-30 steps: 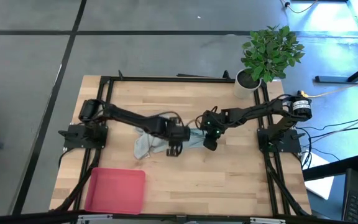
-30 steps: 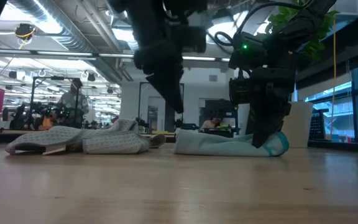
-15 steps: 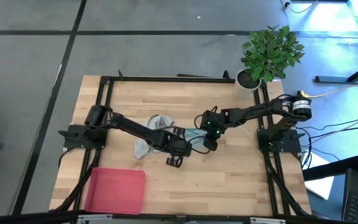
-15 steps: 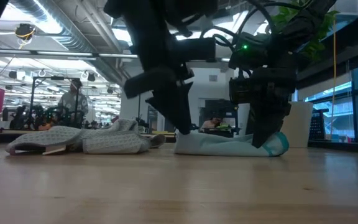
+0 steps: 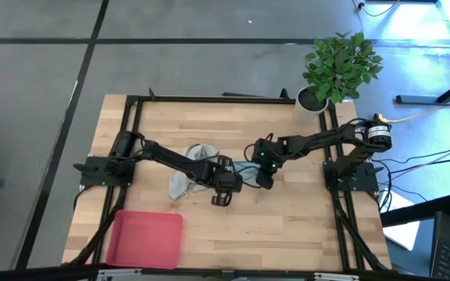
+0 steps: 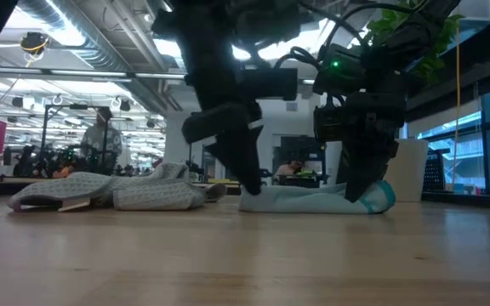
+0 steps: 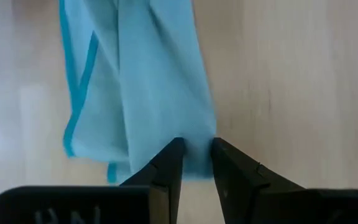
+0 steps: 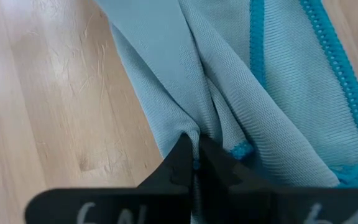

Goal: Roll microfiber towels into tight, uniform cylinder then place into a basket
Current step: Roll the blue towel

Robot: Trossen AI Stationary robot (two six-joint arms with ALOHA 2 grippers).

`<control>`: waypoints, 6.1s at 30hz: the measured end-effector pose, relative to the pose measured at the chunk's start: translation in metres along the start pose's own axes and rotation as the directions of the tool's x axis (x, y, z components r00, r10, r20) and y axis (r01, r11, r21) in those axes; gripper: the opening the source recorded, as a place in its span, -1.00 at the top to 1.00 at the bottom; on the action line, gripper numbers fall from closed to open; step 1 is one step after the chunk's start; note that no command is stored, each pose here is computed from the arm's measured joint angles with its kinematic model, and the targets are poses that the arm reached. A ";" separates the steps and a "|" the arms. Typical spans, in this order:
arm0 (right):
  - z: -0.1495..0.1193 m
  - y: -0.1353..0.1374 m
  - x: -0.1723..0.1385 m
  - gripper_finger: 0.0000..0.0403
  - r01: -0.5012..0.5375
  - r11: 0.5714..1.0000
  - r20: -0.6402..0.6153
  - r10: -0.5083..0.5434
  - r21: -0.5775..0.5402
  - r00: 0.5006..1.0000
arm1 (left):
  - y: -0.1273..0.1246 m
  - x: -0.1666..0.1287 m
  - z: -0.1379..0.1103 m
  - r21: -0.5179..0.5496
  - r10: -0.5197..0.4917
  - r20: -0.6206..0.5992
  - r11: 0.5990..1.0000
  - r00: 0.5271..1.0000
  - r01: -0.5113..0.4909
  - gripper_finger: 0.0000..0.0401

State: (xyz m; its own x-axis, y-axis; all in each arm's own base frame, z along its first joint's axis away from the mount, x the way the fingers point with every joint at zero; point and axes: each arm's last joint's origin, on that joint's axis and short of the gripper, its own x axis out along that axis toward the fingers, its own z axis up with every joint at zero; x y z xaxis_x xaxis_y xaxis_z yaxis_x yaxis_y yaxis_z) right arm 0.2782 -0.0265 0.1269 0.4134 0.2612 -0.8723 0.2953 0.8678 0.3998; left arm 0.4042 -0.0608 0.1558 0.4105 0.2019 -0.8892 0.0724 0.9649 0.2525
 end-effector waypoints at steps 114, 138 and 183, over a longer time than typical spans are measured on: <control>-0.053 0.039 0.015 0.63 0.339 0.523 0.237 -0.253 -0.782 0.938 | -0.001 0.034 -0.009 -0.067 -0.039 -0.085 0.997 0.996 0.034 1.00; -0.027 0.069 -0.004 0.99 0.140 0.653 0.073 -0.128 -0.744 0.989 | -0.001 0.009 -0.007 -0.113 -0.286 -0.063 0.954 0.956 0.278 1.00; 0.039 0.014 -0.034 1.00 -0.112 0.934 0.047 0.136 -0.338 0.990 | 0.013 -0.001 -0.003 -0.032 -0.442 -0.096 0.897 0.892 0.441 1.00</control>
State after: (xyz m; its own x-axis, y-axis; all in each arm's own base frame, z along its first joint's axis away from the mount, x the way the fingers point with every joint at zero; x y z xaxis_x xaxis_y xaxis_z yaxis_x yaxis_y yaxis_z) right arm 0.3017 -0.0397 0.1730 0.4896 0.3566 -0.7957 -0.0615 0.9244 0.3764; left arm 0.4020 -0.0479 0.1594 0.2471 -0.2300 -0.9413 0.2170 0.9599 -0.1775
